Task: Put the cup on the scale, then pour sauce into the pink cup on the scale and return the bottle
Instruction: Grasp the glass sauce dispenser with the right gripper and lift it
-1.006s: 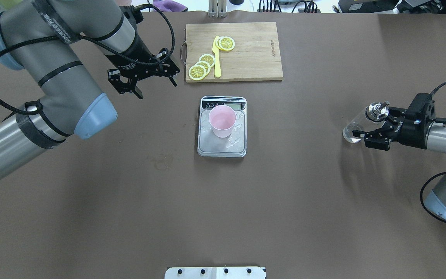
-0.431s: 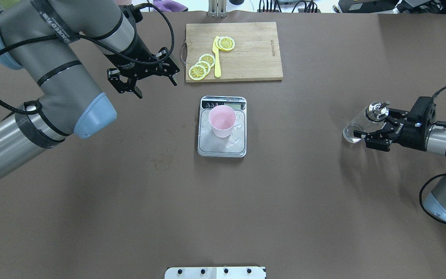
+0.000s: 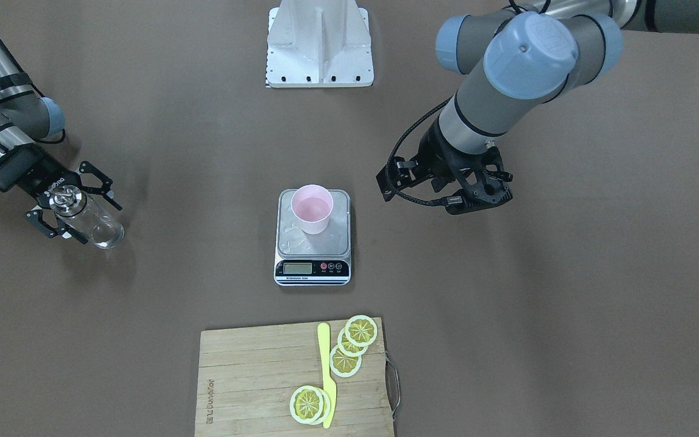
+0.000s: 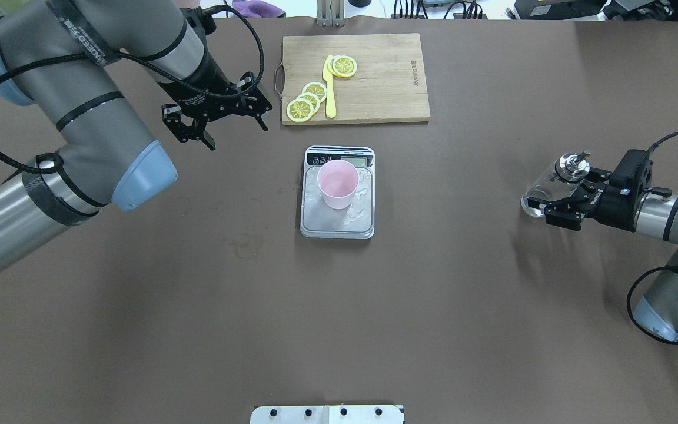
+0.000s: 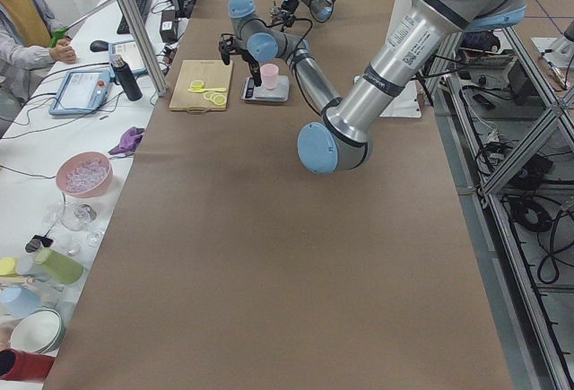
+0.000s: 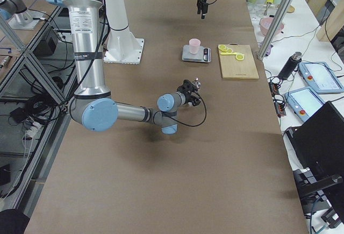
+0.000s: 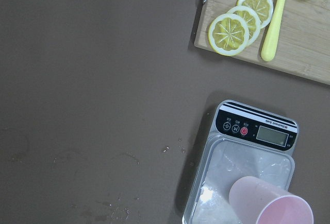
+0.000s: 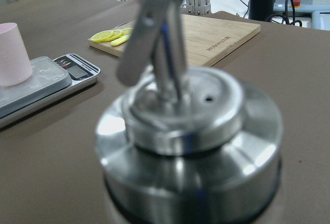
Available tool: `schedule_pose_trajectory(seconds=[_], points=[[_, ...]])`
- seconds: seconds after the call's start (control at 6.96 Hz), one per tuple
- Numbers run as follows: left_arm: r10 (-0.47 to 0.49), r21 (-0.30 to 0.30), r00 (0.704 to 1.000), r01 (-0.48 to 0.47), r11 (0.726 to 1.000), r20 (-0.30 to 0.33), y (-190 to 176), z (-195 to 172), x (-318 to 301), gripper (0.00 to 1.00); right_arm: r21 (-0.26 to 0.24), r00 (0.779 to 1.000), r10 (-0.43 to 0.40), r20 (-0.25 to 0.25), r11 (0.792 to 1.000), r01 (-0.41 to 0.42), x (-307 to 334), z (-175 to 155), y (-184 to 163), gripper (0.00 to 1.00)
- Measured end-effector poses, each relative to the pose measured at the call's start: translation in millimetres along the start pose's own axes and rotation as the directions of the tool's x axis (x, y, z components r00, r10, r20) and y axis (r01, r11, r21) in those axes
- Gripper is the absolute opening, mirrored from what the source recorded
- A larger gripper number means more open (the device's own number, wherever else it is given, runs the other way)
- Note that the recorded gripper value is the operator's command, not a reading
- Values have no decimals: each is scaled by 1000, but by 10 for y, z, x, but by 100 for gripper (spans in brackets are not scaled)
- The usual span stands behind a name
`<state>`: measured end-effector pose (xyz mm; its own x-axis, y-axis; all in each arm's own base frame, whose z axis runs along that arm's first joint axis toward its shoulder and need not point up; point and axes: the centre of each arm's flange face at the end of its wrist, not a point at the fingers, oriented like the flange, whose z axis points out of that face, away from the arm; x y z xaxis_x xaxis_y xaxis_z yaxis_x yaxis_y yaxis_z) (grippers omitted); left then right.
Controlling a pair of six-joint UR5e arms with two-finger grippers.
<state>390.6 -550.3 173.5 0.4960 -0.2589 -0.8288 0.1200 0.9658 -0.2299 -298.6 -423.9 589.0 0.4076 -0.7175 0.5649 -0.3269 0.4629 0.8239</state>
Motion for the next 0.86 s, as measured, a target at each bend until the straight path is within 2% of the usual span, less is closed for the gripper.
schedule_pose_trajectory(seconds=[0.14, 0.29, 0.57, 0.86], points=[[0, 0, 1000, 0, 1000, 0, 0, 0, 0, 98, 0, 1000, 0, 1, 1000, 0, 2, 2, 16, 20], [0, 0, 1000, 0, 1000, 0, 0, 0, 0, 98, 2, 1000, -2, 3, 1000, 2, -3, 13, 8, 0], [0, 0, 1000, 0, 1000, 0, 1, -1, 0, 98, 22, 1000, -12, 14, 1000, 11, -52, 99, -93, 0], [-6, 0, 1000, 6, 1000, 5, 3, -24, -6, 98, 85, 999, -23, 35, 996, 20, -202, 311, -413, 0]])
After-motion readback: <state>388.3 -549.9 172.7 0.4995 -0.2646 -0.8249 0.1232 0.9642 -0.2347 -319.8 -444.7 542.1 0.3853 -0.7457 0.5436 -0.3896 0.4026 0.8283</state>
